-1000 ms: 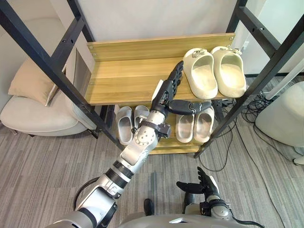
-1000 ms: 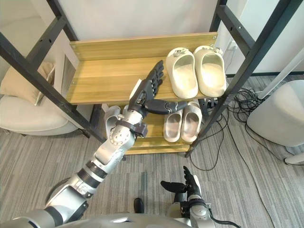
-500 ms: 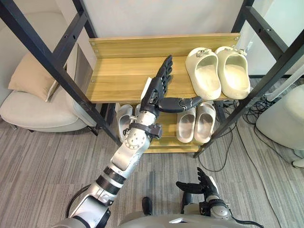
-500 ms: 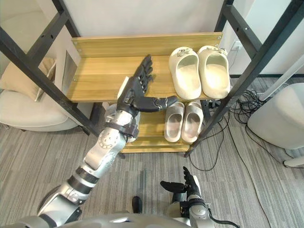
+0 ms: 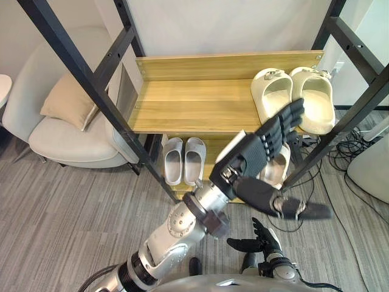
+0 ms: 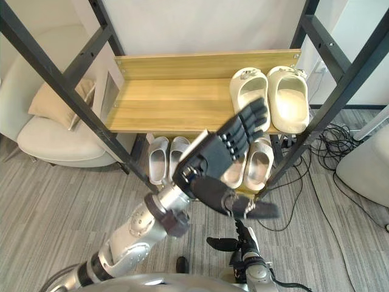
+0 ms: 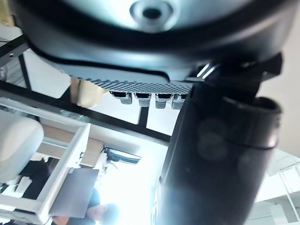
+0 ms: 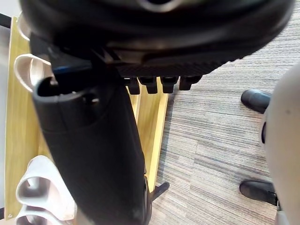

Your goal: Organize the slippers on the shoe rack

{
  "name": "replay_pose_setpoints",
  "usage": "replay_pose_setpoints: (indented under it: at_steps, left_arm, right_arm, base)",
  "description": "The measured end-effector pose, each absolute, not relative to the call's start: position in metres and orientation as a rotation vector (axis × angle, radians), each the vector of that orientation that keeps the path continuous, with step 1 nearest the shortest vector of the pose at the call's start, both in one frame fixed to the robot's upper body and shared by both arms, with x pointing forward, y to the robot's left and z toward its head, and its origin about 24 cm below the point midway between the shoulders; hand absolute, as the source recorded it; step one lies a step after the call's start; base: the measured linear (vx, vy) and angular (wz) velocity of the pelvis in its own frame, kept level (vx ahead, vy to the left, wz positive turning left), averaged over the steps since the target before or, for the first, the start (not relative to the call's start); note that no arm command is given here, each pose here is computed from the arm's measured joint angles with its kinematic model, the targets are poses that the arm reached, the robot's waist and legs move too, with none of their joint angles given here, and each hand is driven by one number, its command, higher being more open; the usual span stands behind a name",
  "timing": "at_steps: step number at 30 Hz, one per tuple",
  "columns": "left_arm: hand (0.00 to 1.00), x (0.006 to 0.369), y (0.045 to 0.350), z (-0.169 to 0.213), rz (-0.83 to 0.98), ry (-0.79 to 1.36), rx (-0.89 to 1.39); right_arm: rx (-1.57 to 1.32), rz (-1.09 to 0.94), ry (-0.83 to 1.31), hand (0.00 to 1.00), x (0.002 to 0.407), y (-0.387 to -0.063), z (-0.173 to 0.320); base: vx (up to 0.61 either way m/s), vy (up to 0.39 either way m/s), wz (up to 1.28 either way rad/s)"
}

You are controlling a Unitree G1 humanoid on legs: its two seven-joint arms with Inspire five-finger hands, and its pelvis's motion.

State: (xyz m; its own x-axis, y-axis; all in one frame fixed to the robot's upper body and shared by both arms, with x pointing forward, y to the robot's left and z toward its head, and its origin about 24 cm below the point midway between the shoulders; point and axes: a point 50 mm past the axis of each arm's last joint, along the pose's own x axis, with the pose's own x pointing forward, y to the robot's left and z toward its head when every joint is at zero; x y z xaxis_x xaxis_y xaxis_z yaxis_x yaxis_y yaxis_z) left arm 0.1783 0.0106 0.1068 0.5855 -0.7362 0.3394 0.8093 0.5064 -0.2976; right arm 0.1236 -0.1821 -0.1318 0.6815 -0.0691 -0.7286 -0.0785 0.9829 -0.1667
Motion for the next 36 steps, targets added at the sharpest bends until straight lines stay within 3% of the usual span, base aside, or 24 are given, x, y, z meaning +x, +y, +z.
replay_pose_setpoints:
  at_steps: [7,11,13,19,25,36]
  left_arm:
    - [1.0,0.172,0.033,-0.006,-0.766,0.269,-0.246]
    - [1.0,0.162,0.074,-0.057,-0.577,0.466,-0.11]
    - [1.0,0.16,0.109,-0.081,-0.411,0.564,-0.025]
    - [1.0,0.15,0.165,-0.11,-0.113,0.702,0.107]
    - [1.0,0.125,0.196,-0.131,0.079,0.845,0.172]
    - [1.0,0.106,0.203,-0.144,0.241,0.939,0.112]
  right_arm:
    - [-0.224,0.043,0.821,1.0,0.128,-0.177,-0.133]
    - [-0.208,0.049,0.819,1.0,0.129,-0.171,-0.133]
    - [-0.195,0.048,0.82,1.0,0.129,-0.167,-0.134]
    - [-0.179,0.032,0.833,1.0,0.129,-0.164,-0.136]
    - [-0.162,0.011,0.838,1.0,0.13,-0.161,-0.137]
    - [-0.146,-0.016,0.871,1.0,0.126,-0.162,-0.142]
  base:
    - [-0.01,-0.012,0.04]
    - [-0.01,-0.006,0.0]
    - [0.0,0.0,0.0]
    - [0.0,0.005,-0.05]
    - [0.0,0.003,-0.07]
    - [-0.01,0.003,-0.1]
